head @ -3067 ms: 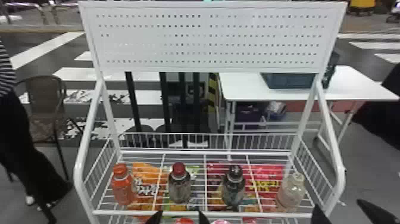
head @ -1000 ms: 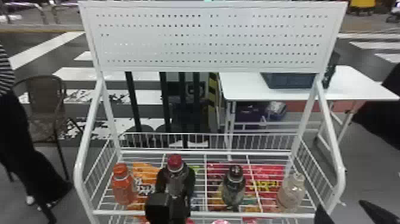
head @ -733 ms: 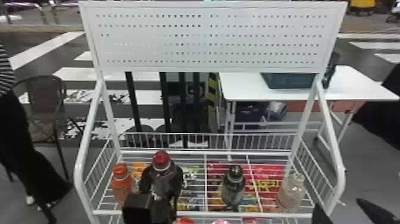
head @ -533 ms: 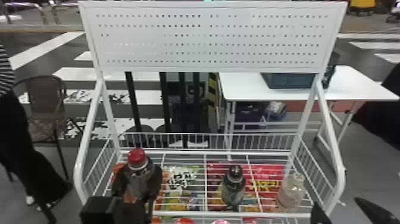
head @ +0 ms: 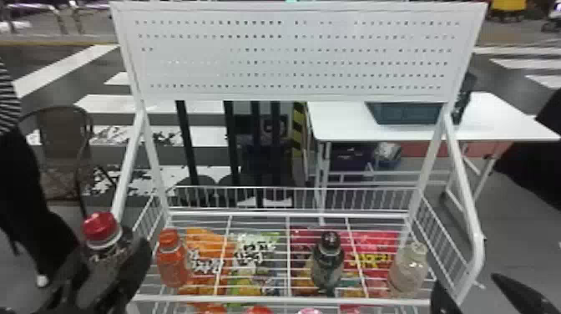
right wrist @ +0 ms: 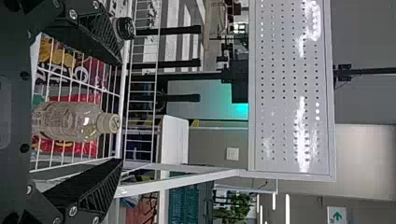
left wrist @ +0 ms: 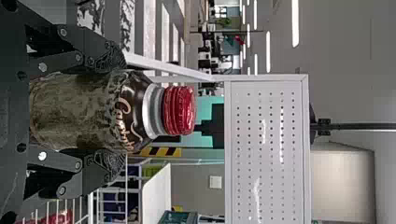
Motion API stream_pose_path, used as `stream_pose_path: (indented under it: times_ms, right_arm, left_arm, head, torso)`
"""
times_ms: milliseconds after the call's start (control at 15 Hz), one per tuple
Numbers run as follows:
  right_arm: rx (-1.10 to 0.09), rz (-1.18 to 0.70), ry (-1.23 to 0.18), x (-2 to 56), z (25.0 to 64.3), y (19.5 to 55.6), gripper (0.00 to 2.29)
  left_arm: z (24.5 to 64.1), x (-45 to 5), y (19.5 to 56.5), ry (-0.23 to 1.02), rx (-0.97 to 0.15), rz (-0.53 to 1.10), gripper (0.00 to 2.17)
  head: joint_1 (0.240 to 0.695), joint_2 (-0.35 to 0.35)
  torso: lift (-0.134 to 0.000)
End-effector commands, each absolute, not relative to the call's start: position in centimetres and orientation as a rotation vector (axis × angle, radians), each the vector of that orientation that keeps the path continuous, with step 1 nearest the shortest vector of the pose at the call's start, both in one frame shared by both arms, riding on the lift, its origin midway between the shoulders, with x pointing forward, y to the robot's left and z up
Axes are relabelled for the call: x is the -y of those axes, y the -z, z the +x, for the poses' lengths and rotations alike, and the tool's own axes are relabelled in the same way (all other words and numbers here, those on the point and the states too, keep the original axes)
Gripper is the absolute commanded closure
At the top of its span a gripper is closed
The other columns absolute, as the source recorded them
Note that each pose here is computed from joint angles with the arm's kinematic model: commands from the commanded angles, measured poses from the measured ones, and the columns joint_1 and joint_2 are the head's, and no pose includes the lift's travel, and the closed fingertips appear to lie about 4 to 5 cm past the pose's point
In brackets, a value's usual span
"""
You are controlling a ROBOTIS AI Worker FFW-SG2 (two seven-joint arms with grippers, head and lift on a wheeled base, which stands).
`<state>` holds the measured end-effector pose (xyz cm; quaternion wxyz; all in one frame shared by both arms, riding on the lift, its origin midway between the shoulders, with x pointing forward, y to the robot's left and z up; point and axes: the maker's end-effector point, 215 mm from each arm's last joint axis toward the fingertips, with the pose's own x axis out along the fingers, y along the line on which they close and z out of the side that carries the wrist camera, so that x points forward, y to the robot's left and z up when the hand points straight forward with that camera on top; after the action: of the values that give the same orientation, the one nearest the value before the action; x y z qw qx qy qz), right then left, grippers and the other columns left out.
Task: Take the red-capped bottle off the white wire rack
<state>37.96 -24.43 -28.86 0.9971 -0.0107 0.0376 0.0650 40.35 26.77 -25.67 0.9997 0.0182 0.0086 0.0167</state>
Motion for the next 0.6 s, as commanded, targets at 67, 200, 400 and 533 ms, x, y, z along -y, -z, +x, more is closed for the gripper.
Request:
stream_pose_path:
  times_ms: [67, 200, 400, 533]
  right_arm:
    - [-0.075, -0.018, -0.132, 24.3, 37.8, 28.8, 0.15]
    - [-0.079, -0.023, -0.132, 24.3, 37.6, 28.7, 0.15]
    - [-0.079, -0.023, -0.133, 24.2, 37.3, 28.6, 0.15]
    - [-0.081, -0.022, -0.134, 24.2, 37.2, 28.6, 0.15]
  left_arm:
    - [39.4, -31.3, 26.4, -0.095, -0.04, 0.05, 1.36]
    - [39.2, -32.9, 26.6, -0.117, -0.045, 0.039, 1.36]
    - [39.2, -32.7, 26.6, -0.113, -0.045, 0.032, 1.36]
    - [39.3, -32.4, 26.5, -0.109, -0.043, 0.026, 1.3]
  head:
    - [0.499, 0.0]
    - [0.499, 0.0]
    - [0.499, 0.0]
    - [0.499, 0.0]
  torso:
    - [0.0]
    - [0.0]
    - [0.0]
    - [0.0]
